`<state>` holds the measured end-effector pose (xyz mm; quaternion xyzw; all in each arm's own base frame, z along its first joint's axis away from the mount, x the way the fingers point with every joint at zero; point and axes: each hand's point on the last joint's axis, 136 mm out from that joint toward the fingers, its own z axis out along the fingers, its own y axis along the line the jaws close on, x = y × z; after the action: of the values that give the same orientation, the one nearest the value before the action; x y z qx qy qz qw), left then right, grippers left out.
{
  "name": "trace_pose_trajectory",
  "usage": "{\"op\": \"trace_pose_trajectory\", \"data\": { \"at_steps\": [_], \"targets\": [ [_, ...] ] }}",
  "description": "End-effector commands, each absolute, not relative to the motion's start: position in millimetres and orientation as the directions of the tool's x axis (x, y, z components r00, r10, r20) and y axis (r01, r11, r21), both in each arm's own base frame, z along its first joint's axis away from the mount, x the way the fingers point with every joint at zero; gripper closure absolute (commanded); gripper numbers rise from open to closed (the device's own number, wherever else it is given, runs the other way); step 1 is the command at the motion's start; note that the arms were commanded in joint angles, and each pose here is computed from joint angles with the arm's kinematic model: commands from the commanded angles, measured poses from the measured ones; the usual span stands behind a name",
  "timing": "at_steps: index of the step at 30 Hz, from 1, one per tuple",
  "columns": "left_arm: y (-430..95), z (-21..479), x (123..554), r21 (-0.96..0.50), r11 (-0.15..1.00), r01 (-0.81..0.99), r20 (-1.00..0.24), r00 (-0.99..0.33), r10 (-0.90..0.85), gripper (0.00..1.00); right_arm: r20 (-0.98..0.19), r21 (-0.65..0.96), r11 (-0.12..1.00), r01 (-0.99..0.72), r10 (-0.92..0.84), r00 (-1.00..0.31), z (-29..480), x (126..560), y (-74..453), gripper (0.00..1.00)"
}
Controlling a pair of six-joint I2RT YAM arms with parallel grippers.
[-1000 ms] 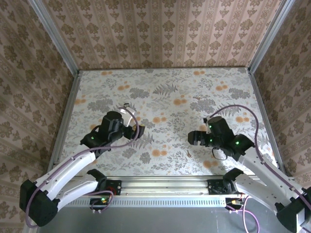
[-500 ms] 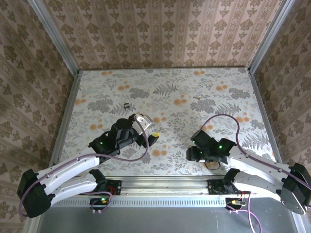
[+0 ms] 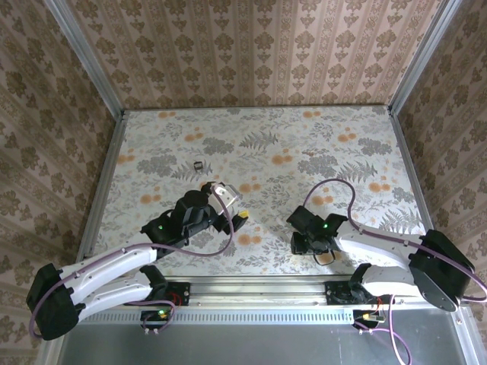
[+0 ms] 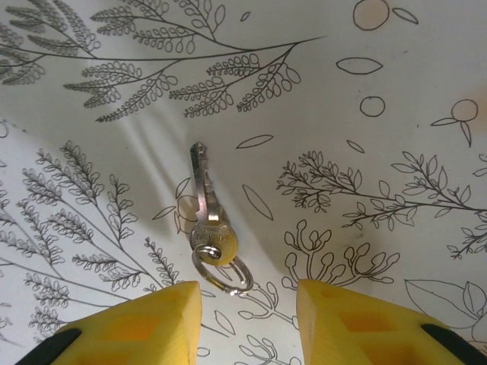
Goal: Unlock with the key
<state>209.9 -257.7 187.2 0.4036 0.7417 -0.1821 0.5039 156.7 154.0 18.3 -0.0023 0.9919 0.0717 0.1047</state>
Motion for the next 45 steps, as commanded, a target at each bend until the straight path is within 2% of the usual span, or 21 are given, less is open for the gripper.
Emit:
{"op": "trace_pose_trajectory", "data": {
  "at_steps": [1, 8, 13, 20, 25, 30, 34, 38, 45],
  "targets": [
    [-257, 195, 210, 0.144, 0.62, 0.771, -0.91, -0.144, 0.39, 0.0, -0.264, 0.124, 0.992, -0.038, -0.004, -0.965, 25, 170, 158, 0.62],
    [-254, 190, 210, 0.141, 0.629, 0.765, -0.907, -0.155, 0.392, 0.0, -0.28, 0.135, 0.988, -0.068, -0.027, -0.96, 24, 177, 166, 0.65],
    [-253, 188, 211, 0.14, 0.634, 0.76, -0.905, -0.162, 0.393, 0.0, -0.27, 0.105, 0.991, -0.079, -0.048, -0.962, 20, 179, 166, 0.71],
    [-253, 188, 211, 0.099, 0.653, 0.751, -0.911, -0.196, 0.363, 0.0, -0.253, 0.092, 0.99, -0.11, -0.084, -0.964, 19, 178, 168, 0.95],
    [-249, 192, 212, -0.033, 0.713, 0.7, -0.916, -0.307, 0.259, 0.01, -0.283, 0.115, 0.979, -0.168, -0.13, -0.95, 38, 178, 172, 1.0],
    [-246, 191, 210, -0.355, 0.768, 0.534, -0.823, -0.568, 0.015, 0.04, -0.398, 0.145, 0.956, -0.256, -0.18, -0.9, 81, 188, 179, 1.0],
    [-258, 190, 202, -0.602, 0.69, 0.402, -0.675, -0.718, -0.171, 0.09, -0.502, 0.201, 0.925, -0.321, -0.184, -0.845, 121, 199, 193, 1.0],
    [-275, 196, 197, -0.773, 0.543, 0.329, -0.548, -0.778, -0.309, 0.12, -0.586, 0.279, 0.883, -0.378, -0.155, -0.795, 158, 209, 215, 1.0],
    [-300, 215, 191, -0.9, 0.348, 0.262, -0.395, -0.83, -0.394, 0.14, -0.655, 0.401, 0.82, -0.409, -0.055, -0.754, 195, 222, 243, 1.0]
  ]
}}
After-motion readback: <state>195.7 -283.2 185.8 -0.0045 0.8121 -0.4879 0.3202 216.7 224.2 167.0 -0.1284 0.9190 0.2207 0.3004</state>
